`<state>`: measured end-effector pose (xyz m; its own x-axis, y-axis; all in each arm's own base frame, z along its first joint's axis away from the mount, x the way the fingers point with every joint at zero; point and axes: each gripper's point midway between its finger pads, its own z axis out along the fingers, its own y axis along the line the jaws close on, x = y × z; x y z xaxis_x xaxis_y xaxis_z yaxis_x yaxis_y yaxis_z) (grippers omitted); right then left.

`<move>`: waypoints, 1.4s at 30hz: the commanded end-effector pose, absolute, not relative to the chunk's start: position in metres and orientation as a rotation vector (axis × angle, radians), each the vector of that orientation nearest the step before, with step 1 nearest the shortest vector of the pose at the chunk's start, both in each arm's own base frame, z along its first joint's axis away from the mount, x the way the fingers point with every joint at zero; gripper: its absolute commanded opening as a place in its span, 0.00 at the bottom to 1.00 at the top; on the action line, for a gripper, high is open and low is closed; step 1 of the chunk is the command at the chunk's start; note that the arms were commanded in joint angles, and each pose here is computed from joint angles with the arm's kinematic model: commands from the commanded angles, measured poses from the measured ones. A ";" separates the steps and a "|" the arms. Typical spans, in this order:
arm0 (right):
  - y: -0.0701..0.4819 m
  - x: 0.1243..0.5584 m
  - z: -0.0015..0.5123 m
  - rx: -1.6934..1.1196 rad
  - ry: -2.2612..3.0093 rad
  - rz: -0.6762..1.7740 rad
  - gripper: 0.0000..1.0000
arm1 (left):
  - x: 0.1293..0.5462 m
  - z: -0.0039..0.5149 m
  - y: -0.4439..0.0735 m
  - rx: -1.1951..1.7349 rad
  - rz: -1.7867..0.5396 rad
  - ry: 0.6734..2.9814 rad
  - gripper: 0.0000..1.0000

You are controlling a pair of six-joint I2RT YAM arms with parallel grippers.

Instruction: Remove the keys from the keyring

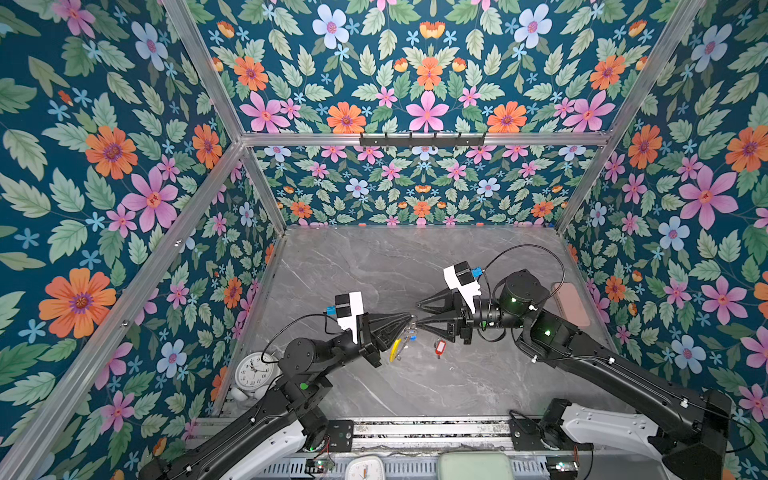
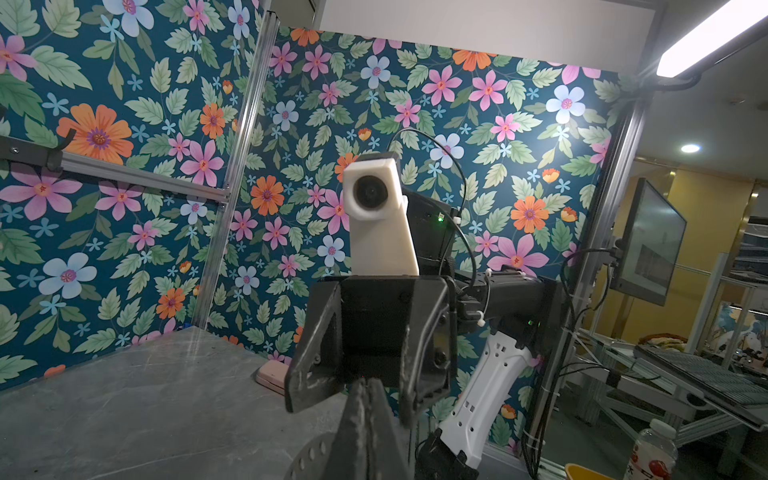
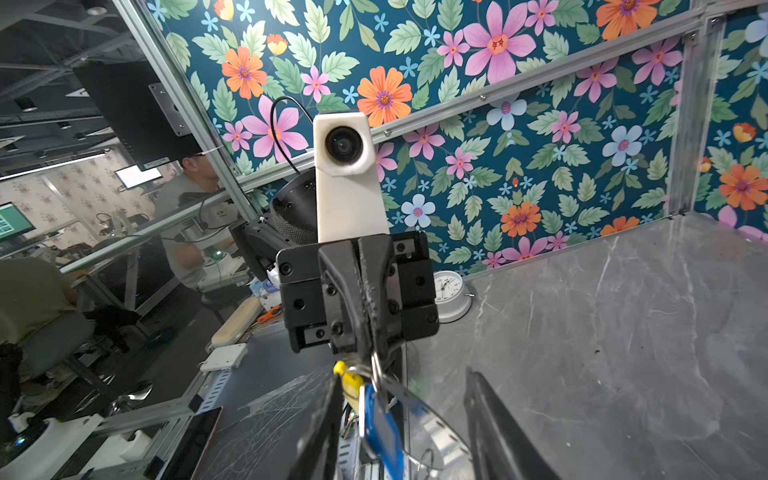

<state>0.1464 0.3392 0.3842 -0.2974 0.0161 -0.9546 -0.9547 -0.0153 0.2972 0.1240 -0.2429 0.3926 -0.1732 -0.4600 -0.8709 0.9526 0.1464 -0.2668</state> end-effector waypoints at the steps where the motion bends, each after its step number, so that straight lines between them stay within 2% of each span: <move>1: 0.339 0.141 0.397 -1.052 1.348 1.493 0.41 | 0.123 0.403 -0.237 0.583 -1.380 1.060 0.00; 4: 0.341 0.142 0.394 -1.051 1.360 1.499 0.27 | 0.124 0.402 -0.238 0.584 -1.378 1.062 0.00; 8: 0.344 0.144 0.390 -1.054 1.386 1.506 0.18 | 0.124 0.402 -0.239 0.586 -1.380 1.067 0.00; 12: 0.344 0.146 0.389 -1.048 1.405 1.495 0.01 | 0.125 0.401 -0.240 0.587 -1.383 1.076 0.00; 13: 0.343 0.146 0.387 -1.044 1.415 1.487 0.00 | 0.126 0.400 -0.240 0.584 -1.385 1.082 0.00; 16: 0.340 0.147 0.383 -1.055 1.447 1.453 0.00 | 0.128 0.398 -0.240 0.570 -1.387 1.106 0.00; 20: 0.336 0.144 0.375 -1.096 1.496 1.427 0.00 | 0.129 0.396 -0.238 0.554 -1.388 1.141 0.20; 26: 0.324 0.141 0.372 -1.163 1.538 1.434 0.00 | 0.128 0.389 -0.237 0.567 -1.368 1.234 0.30; 35: 0.316 0.127 0.371 -1.295 1.551 1.440 0.00 | 0.121 0.369 -0.257 0.759 -1.346 1.499 0.32; 39: 0.316 0.123 0.374 -1.319 1.536 1.455 0.00 | 0.119 0.372 -0.260 0.802 -1.336 1.545 0.33; 42: 0.316 0.122 0.375 -1.333 1.539 1.459 0.00 | 0.114 0.371 -0.266 0.850 -1.365 1.571 0.30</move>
